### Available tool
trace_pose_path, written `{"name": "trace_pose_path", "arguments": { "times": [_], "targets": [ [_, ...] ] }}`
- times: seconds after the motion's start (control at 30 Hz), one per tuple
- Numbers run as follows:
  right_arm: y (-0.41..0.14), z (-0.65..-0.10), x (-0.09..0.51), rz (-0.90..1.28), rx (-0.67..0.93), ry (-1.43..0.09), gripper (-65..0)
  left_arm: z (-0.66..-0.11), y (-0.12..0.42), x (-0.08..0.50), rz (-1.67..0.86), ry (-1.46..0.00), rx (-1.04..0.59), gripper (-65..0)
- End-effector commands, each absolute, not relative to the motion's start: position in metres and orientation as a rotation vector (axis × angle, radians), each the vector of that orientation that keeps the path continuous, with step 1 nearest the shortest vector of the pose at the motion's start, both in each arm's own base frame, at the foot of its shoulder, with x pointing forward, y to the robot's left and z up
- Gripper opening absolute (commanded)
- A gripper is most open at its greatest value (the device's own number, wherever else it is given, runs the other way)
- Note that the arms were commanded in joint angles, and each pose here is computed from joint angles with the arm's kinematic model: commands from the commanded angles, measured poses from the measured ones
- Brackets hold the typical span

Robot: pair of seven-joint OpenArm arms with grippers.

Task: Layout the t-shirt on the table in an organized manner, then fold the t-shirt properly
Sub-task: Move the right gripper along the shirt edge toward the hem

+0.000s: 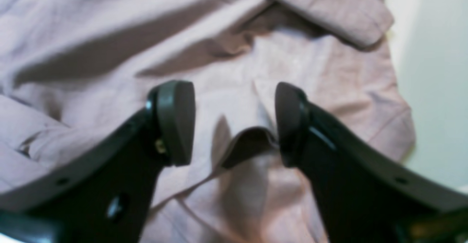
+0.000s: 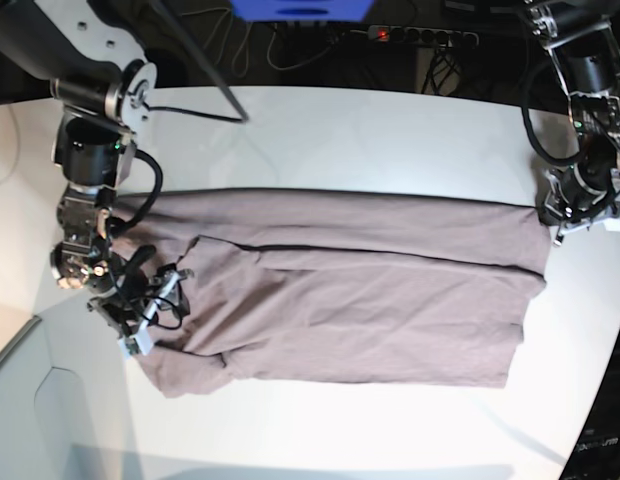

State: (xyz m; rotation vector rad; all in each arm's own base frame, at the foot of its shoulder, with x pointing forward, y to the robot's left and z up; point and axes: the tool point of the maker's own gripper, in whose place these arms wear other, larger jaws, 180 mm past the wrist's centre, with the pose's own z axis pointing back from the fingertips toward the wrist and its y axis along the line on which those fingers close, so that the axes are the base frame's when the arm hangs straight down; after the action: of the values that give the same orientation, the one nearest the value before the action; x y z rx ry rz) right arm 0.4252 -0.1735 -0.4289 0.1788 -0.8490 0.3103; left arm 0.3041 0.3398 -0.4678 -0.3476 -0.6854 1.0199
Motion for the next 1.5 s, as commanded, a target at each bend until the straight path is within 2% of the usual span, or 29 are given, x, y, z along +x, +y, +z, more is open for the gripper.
{"name": "trace_pose_path", "arguments": {
  "times": [0.0,0.23,0.37,0.4,0.77,1.23,1.3,1.47],
  "targets": [
    [-0.178,-0.415,0.438,0.3,0.176,-0.896,-35.8,-0.455,0.35,0.312,1.014,-0.727,-0.346,-65.0],
    [-0.181,-0.421,0.435,0.289,0.187,-0.898,-50.9,-0.455,0.35,0.312,1.014,-0.727,-0.346,-65.0],
    [-0.184,-0.42,0.436,0.286,0.181,-0.898,-64.8,-0.455,0.35,0.312,1.014,-0.727,-0.346,-65.0],
    [-0.185,-0.419,0.436,0.287,0.179,-0.898,-65.0,-0.455,0.35,0.312,1.014,-0.727,-0.346,-65.0],
    [-0.184,-0.371,0.466,0.308,0.14,-1.02,-65.0,-0.455,0.35,0.313,1.01,-0.725,-0.345,-65.0],
    [-0.179,-0.361,0.476,0.316,0.145,-1.041,-65.0,-0.459,0.347,0.307,1.012,-0.712,-0.342,-65.0],
    [-0.179,-0.362,0.475,0.316,0.145,-1.038,-58.9,-0.459,0.347,0.307,1.012,-0.712,-0.342,-65.0],
    [-0.185,-0.362,0.474,0.308,0.137,-1.037,-36.5,-0.46,0.347,0.307,1.011,-0.711,-0.342,-65.0]
  ]
}}
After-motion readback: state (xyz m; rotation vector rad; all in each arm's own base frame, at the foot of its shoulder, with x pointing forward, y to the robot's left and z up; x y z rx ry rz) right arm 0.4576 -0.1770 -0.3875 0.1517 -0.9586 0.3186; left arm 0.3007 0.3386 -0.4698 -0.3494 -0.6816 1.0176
